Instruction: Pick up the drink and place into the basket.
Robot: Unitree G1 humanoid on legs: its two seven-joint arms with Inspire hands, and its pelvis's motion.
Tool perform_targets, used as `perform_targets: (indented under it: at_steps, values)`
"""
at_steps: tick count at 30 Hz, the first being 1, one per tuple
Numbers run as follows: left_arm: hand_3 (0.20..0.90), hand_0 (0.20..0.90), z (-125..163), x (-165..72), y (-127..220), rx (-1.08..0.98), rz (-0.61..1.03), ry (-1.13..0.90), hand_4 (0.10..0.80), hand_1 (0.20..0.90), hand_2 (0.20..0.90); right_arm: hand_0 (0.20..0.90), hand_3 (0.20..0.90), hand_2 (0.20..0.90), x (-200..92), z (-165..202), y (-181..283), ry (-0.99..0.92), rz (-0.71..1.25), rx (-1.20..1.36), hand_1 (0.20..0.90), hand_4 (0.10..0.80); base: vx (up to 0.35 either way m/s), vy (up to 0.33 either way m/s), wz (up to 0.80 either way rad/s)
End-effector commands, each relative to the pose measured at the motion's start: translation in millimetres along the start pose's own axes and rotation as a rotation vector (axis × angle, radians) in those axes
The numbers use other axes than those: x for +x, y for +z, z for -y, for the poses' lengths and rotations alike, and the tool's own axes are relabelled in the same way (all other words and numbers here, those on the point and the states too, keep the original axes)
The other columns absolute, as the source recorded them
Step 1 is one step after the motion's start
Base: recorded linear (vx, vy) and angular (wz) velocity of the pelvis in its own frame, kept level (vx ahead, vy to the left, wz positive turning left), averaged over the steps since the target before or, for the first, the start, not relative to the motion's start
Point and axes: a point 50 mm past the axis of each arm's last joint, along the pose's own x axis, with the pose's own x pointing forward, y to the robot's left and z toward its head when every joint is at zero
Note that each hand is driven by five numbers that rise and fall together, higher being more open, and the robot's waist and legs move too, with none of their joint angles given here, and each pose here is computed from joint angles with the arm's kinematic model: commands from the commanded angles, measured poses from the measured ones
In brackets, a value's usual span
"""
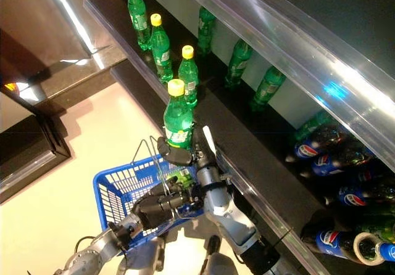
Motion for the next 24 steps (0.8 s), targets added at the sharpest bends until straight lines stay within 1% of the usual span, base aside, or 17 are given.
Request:
perform_targets:
  at_steps: [1, 9, 13, 18, 24]
  values:
    - [0.200, 0.300, 126, 17, 17, -0.042, 0.214, -0.828, 0.100, 0.300, 0.300, 0.300, 0.200, 0.300, -2, -23, 16, 0.050, 0.127, 0.083, 0.300, 0.100, 0.027, 0.034, 0.05]
    - [0.200, 0.300, 127, 13, 19, -0.031, 0.233, -0.825, 0.100, 0.300, 0.300, 0.300, 0.200, 0.300, -1, -20, 15, 0.003, 0.123, 0.054, 0.300, 0.100, 0.020, 0.030, 0.07]
    - [0.200, 0.300, 123, 11, 25, -0.017, 0.277, -0.803, 0.100, 0.300, 0.300, 0.300, 0.200, 0.300, -4, -12, 12, -0.049, 0.105, 0.050, 0.300, 0.100, 0.000, 0.000, 0.00]
    - [0.200, 0.300, 125, 3, 33, 0.015, 0.327, -0.830, 0.100, 0.300, 0.300, 0.300, 0.200, 0.300, -9, -4, 1, -0.105, 0.058, 0.068, 0.300, 0.100, 0.000, 0.000, 0.00]
    - [0.200, 0.300, 132, 5, 38, 0.031, 0.347, -0.853, 0.100, 0.300, 0.300, 0.300, 0.200, 0.300, -14, 2, -14, -0.199, -0.002, 0.106, 0.300, 0.100, -0.005, 0.001, 0.00]
